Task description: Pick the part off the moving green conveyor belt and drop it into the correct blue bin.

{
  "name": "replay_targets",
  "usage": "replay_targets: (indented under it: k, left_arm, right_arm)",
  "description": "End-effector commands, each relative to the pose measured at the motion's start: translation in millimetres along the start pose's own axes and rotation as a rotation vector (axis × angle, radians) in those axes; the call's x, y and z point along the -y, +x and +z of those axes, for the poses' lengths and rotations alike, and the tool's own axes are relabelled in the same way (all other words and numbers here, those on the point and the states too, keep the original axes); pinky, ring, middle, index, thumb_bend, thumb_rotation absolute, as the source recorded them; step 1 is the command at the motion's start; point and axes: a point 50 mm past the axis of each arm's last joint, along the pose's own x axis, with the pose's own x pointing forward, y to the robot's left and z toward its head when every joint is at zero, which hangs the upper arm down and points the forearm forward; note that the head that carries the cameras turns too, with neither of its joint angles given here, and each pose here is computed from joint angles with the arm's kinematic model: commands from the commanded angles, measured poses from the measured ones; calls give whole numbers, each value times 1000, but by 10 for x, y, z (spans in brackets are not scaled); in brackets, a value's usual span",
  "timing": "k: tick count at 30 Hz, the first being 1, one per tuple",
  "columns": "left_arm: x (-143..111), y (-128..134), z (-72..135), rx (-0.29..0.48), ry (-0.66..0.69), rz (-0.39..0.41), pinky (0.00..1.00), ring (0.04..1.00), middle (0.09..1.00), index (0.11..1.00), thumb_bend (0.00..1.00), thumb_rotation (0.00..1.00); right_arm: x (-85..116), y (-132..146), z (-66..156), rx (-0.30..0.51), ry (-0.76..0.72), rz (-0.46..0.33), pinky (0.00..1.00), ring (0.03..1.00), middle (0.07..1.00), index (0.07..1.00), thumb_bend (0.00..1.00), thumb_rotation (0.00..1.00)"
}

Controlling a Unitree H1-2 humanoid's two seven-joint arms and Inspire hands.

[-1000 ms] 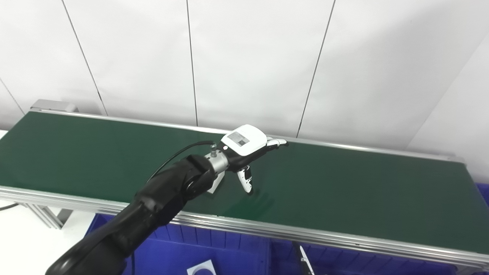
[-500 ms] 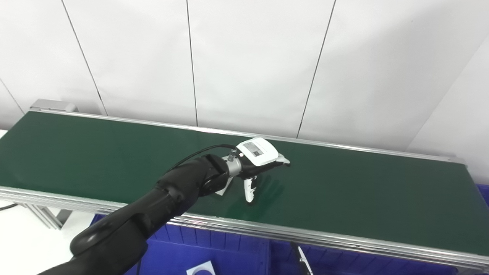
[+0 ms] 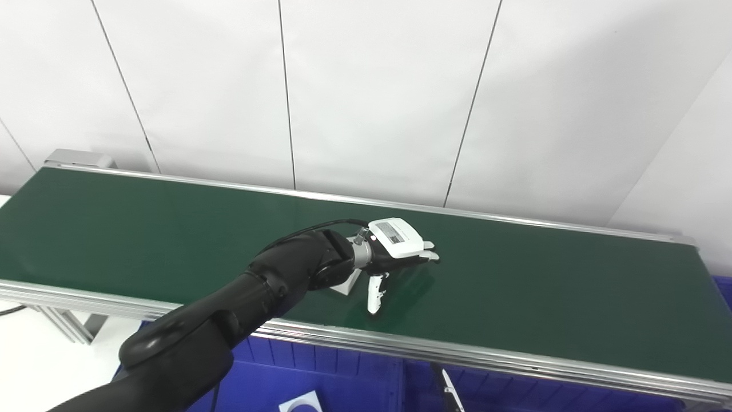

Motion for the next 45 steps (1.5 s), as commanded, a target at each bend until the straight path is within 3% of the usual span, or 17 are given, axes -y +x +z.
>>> replay_targets:
  k: [1,15,22,27,31,37,40,45]
  left_arm:
    - [-433,-16,-180,-27,40,53,953,971,997,946,1000,221]
    - [-485,2,-285,-38,-105,22,937,964,975,938,1000,215]
    - [-446,21,-314,-109,-68,48,926,953,967,924,1000,142]
    - [-321,50,-344,-120,-32,3,902,940,959,920,1000,165]
    - [-252,54,-336,-126,8,13,889,931,945,906,1000,174]
    - [-111,92,-288,-151,66,61,861,887,892,875,1000,83]
    - [-56,122,-256,-154,101,17,856,861,873,860,1000,92]
    - [12,156,-228,-157,105,-35,714,687,763,736,982,63]
  right_arm:
    - [-7,71,100,72,29,-15,1000,1000,1000,985,911,968]
    - [-44,83,102,66,45,-12,993,1000,1000,985,914,958]
    - [-73,75,130,75,49,-12,995,1000,1000,987,910,961]
    - [-89,54,151,81,54,-19,978,997,1000,984,921,969]
    - [-96,38,163,82,63,-16,977,998,1000,983,917,959]
    - [-103,27,195,97,55,-21,953,987,995,980,926,962]
    - [-110,20,209,100,59,-21,961,991,997,982,927,959]
    - [-116,18,220,102,63,-22,958,990,996,981,925,957]
